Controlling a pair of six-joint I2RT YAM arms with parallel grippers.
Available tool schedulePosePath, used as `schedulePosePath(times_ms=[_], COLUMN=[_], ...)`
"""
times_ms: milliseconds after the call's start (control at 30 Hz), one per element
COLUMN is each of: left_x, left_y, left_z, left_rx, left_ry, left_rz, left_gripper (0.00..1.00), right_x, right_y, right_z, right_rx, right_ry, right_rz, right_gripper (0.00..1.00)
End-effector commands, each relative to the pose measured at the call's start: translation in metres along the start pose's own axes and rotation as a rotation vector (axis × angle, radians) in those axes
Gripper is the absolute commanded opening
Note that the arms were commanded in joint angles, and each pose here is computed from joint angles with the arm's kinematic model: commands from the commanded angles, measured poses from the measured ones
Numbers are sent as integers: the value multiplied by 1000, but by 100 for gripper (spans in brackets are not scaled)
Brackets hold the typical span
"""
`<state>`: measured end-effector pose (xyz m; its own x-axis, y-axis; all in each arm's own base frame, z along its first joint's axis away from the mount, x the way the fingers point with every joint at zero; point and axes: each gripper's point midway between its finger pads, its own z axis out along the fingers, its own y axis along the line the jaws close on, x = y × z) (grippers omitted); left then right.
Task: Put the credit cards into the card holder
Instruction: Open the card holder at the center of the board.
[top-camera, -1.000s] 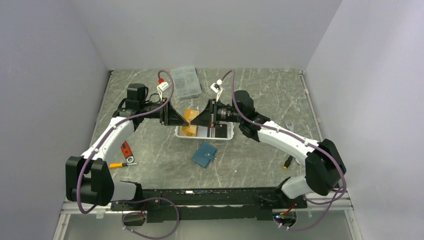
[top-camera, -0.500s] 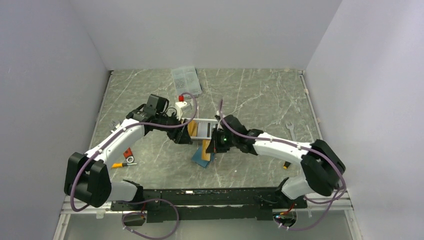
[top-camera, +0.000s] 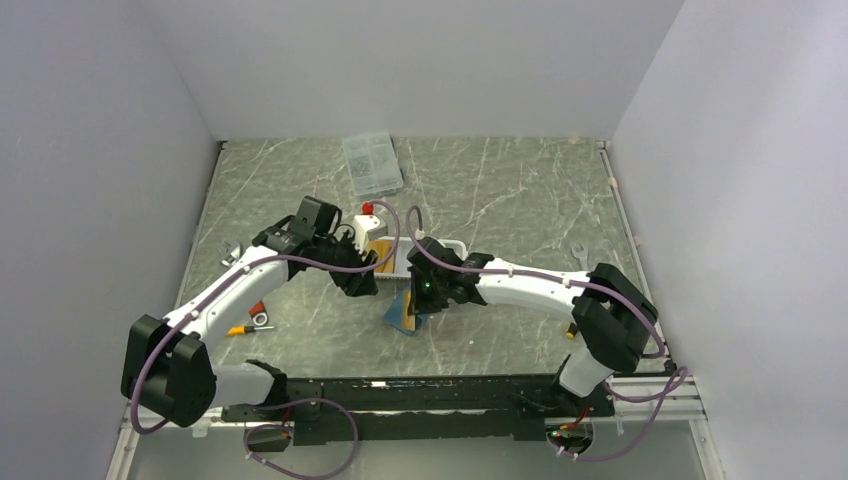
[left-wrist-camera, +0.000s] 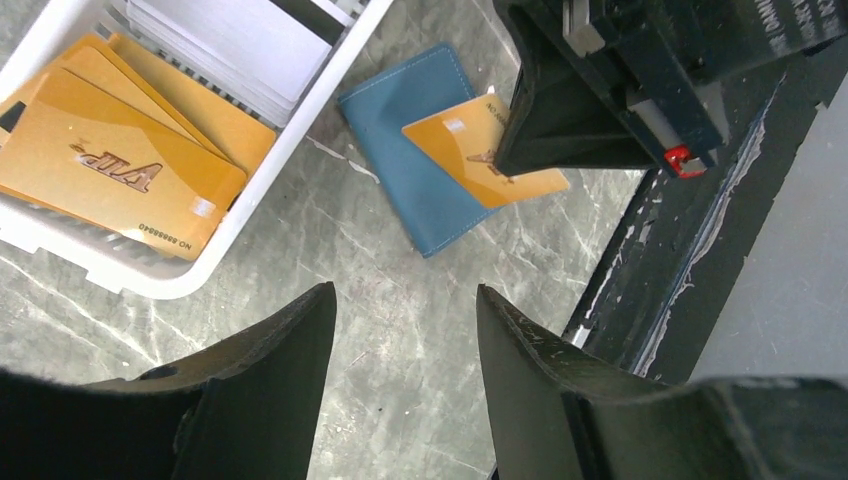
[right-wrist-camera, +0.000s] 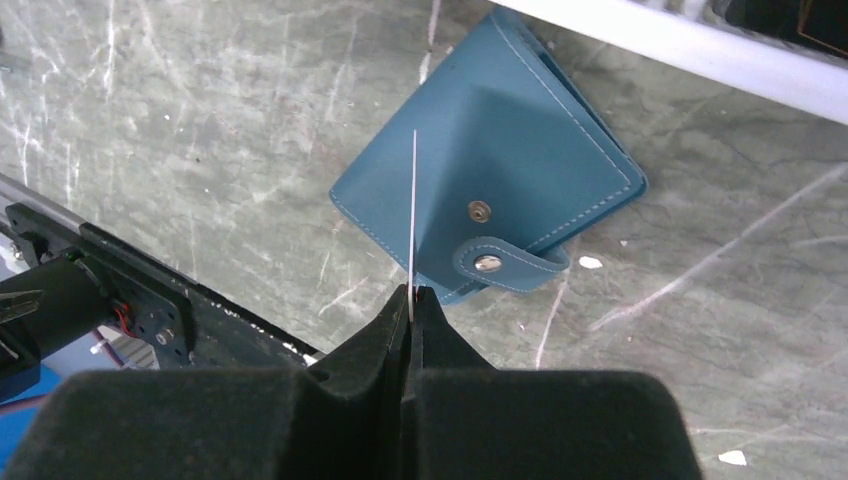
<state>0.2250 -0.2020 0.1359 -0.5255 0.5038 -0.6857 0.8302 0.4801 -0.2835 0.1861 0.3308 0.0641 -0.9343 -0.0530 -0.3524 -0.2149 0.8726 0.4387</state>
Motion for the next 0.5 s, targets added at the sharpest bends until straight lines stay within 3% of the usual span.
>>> schedulePosePath(times_ms=[0,467], left_x=[-1,0], left_y=[0,6], left_z=[-2,-2], left_rx=[-19,-65], left_ry=[-5,-7], left_rz=[63,99], left_gripper=[59,57], right_x=[2,19], right_y=[-8,-24], right_z=[-10,-26], right_rx=[39,63], right_ry=[10,77], right_rz=[47,107], right_gripper=[0,0])
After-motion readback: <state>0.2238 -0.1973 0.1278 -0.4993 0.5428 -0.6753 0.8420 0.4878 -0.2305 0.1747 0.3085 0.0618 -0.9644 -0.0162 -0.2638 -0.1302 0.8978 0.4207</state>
